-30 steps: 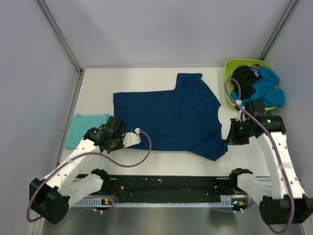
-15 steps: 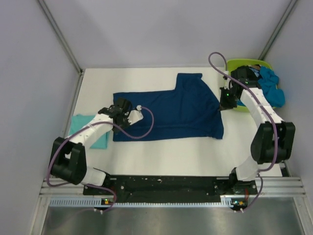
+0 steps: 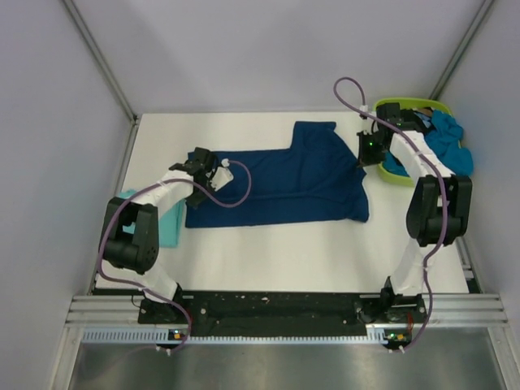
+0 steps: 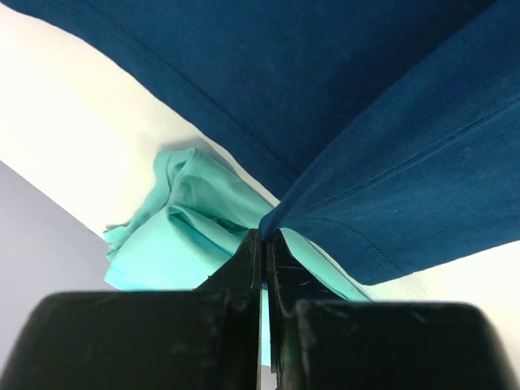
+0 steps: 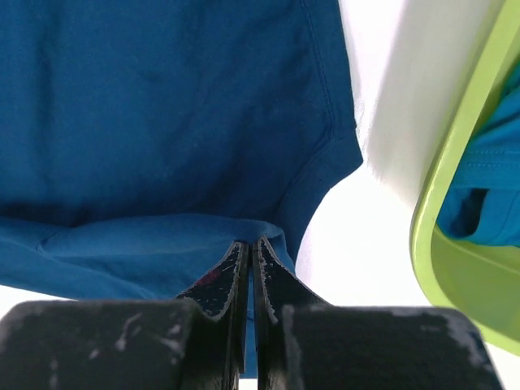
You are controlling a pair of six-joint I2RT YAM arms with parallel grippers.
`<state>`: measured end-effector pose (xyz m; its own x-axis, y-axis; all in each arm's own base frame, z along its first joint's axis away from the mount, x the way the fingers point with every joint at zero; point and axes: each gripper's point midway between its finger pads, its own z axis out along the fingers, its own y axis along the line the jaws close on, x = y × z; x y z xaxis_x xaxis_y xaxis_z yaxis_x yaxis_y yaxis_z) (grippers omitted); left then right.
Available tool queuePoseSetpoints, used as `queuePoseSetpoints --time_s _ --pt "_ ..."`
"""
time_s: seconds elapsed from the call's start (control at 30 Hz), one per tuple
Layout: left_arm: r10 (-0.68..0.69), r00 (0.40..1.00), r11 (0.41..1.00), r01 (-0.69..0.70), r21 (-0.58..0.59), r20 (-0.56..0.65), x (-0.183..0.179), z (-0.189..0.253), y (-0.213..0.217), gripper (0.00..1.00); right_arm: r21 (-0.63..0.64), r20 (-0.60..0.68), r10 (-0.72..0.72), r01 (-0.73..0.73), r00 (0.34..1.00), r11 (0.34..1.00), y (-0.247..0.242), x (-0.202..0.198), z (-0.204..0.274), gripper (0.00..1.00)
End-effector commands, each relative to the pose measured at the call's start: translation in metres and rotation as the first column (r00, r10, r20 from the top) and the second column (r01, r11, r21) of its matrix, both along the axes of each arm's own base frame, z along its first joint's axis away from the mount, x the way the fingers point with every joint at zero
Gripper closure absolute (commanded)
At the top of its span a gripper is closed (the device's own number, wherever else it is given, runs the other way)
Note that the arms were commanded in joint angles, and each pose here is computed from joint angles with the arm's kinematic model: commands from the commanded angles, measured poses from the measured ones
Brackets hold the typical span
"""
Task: Fold and stack the t-shirts
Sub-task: Fold the flattened tshirt in 1/3 of the way
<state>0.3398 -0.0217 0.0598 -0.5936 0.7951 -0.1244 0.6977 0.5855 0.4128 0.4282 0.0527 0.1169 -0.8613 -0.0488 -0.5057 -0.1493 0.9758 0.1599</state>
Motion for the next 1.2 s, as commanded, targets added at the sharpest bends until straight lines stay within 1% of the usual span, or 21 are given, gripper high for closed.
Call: queuePoseSetpoints --time_s 0.0,0.1,0.13,0.17,0.2,0.27,0.33,0.37,0.43,0.47,0.5,0.57,0.63,0.7,0.77,0.83,0.87,0.97,1.07,1.1,1.17 --pt "0.053 0.995 0.998 -0.051 -0.026 0.081 0.024 0.015 -0.001 1.00 -0.006 0.108 0.034 -0.034 0.994 0.999 0.005 0.032 0.021 1.00" --pt "0.051 0.997 0.999 -0.050 -0.015 0.050 0.024 0.007 -0.001 1.00 0.023 0.101 0.055 -0.057 0.993 0.998 0.012 0.040 0.016 1.00" --pt "0.056 0.998 0.998 -0.056 -0.003 0.043 0.024 0.005 0.001 0.98 0.022 0.090 0.050 -0.052 0.995 0.998 0.011 0.041 0.012 1.00" --pt "0.058 0.998 0.998 -0.058 0.006 0.037 0.023 0.002 0.003 0.90 0.019 0.086 0.049 -0.051 0.995 0.999 0.011 0.042 0.009 1.00" --pt "0.067 0.997 0.998 -0.068 0.016 0.043 0.024 0.001 0.005 0.80 0.014 0.088 0.043 -0.044 0.995 0.999 0.010 0.047 0.008 1.00" --pt "0.073 0.994 0.997 -0.076 0.033 0.082 0.033 0.005 0.007 0.68 0.021 0.098 0.028 -0.031 0.995 0.999 0.012 0.061 0.007 0.87" --pt "0.086 0.982 0.994 -0.096 0.056 0.171 0.054 0.027 0.011 0.53 0.030 0.108 -0.018 0.015 0.994 0.999 0.014 0.080 0.006 0.75" --pt "0.090 0.974 0.993 -0.103 0.052 0.209 0.066 0.038 0.009 0.47 0.023 0.112 -0.048 0.046 0.993 0.999 0.013 0.090 0.009 0.67" --pt "0.106 0.952 0.993 -0.116 0.016 0.288 0.086 0.071 0.004 0.42 0.002 0.096 -0.115 0.115 0.989 0.993 0.010 0.098 0.021 0.59" --pt "0.109 0.944 0.994 -0.110 -0.015 0.311 0.093 0.086 -0.001 0.39 -0.002 0.093 -0.144 0.144 0.985 0.990 0.008 0.097 0.030 0.52" --pt "0.108 0.938 0.994 -0.098 -0.047 0.330 0.097 0.100 -0.006 0.38 -0.005 0.092 -0.162 0.163 0.982 0.987 0.005 0.091 0.041 0.47" --pt "0.093 0.936 0.993 -0.064 -0.095 0.340 0.092 0.119 -0.015 0.37 -0.009 0.127 -0.197 0.200 0.972 0.980 -0.001 0.065 0.074 0.43" --pt "0.031 0.959 0.990 0.010 -0.142 0.283 0.070 0.116 -0.026 0.39 -0.006 0.109 -0.234 0.236 0.966 0.972 -0.006 0.027 0.081 0.40" --pt "-0.113 0.974 0.971 0.150 -0.188 0.194 0.035 0.098 -0.040 0.41 0.023 0.045 -0.257 0.256 0.965 0.966 -0.004 -0.016 0.064 0.40" --pt "-0.268 0.958 0.934 0.285 -0.216 0.102 -0.005 0.069 -0.050 0.42 0.064 -0.023 -0.251 0.252 0.968 0.966 0.002 -0.053 0.041 0.40" --pt "-0.365 0.928 0.911 0.372 -0.178 0.071 -0.029 0.047 -0.048 0.39 0.105 -0.067 -0.261 0.267 0.963 0.958 0.002 -0.084 0.026 0.40" --pt "-0.396 0.915 0.900 0.403 -0.165 0.078 -0.034 0.041 -0.047 0.37 0.118 -0.106 -0.278 0.290 0.955 0.950 0.000 -0.101 0.011 0.41" --pt "-0.442 0.893 0.881 0.449 -0.150 0.081 -0.044 0.019 -0.045 0.32 0.170 -0.077 -0.320 0.329 0.944 0.929 -0.003 -0.123 0.008 0.44" --pt "-0.453 0.886 0.878 0.462 -0.122 0.100 -0.039 0.005 -0.044 0.30 0.215 -0.065 -0.382 0.387 0.922 0.897 -0.011 -0.138 -0.002 0.50" --pt "-0.446 0.886 0.882 0.459 -0.105 0.123 -0.031 0.003 -0.044 0.30 0.241 -0.076 -0.399 0.405 0.914 0.882 -0.010 -0.142 -0.009 0.52" --pt "-0.431 0.894 0.895 0.441 -0.069 0.119 -0.025 -0.004 -0.038 0.31 0.303 -0.095 -0.434 0.441 0.896 0.845 -0.009 -0.148 -0.018 0.55"
